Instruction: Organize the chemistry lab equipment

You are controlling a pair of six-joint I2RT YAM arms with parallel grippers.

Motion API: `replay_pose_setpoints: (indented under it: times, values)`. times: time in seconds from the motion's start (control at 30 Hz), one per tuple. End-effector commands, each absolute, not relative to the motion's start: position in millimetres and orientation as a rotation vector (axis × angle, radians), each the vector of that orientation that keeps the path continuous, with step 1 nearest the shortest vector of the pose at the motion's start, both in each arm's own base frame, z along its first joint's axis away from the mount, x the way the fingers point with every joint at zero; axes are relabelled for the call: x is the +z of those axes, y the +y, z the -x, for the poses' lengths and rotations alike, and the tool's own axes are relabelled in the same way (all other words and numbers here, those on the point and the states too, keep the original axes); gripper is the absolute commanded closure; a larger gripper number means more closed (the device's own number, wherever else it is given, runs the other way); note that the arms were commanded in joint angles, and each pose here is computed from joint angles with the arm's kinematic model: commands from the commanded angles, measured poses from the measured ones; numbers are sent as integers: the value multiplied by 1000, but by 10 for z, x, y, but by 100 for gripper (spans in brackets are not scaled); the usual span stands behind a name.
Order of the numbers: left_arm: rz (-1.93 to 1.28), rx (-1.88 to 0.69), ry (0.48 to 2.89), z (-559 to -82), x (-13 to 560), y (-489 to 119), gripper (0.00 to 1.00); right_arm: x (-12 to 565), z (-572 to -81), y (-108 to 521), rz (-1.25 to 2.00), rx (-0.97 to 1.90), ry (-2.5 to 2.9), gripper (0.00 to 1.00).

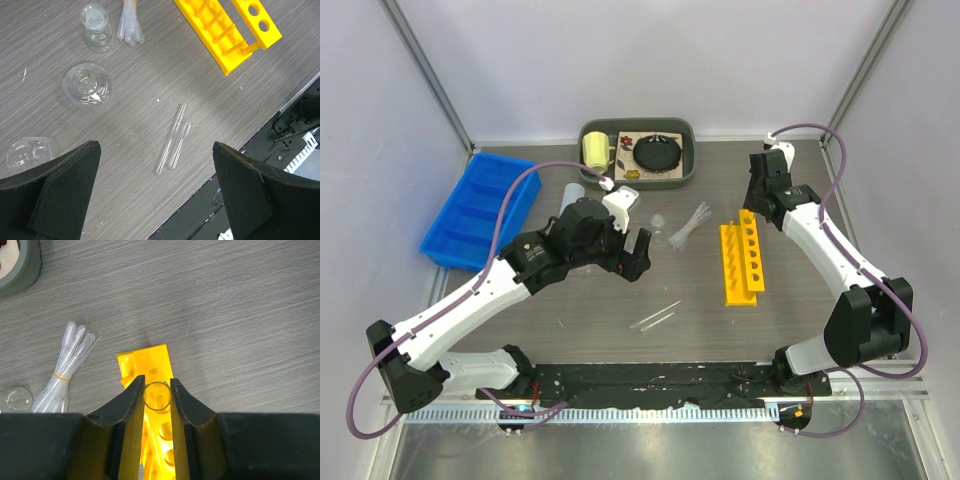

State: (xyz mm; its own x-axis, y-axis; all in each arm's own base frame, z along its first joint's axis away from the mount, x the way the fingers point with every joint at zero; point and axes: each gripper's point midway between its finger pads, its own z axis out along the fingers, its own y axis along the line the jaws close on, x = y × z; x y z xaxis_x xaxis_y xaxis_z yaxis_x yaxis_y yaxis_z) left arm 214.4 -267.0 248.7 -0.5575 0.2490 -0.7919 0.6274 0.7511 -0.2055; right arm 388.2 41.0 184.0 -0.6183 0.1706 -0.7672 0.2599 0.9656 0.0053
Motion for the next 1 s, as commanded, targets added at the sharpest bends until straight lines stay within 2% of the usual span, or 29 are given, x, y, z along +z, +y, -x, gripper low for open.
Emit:
replay_pose_setpoints:
  times: [0.0,0.13,0.23,0.33,0.4,0.63,0.97]
  values:
    - [-630,-659,2124,-2152,2574,-2717,0,1995,-3924,398,-302,-145,2185,78]
    - [-628,-661,2129,-2143,2547,-2714,0,1947,-3906,404,-307,-147,2194,77]
    - [-629,-660,2136,-2142,2521,-2718,0,1921,-3903,417,-307,-147,2201,72]
    - [-637,-655,2141,-2147,2491,-2729,0,1923,-3907,418,-304,-153,2206,61]
    - [-644,-645,2152,-2159,2443,-2732,0,1965,-3915,453,-290,-133,2212,48]
    - [-667,-617,2191,-2145,2214,-2709,0,2640,-3892,492,-257,-112,2173,19]
    - [-670,-625,2315,-2074,1691,-2828,4,3049,-3454,680,-167,-75,2176,15]
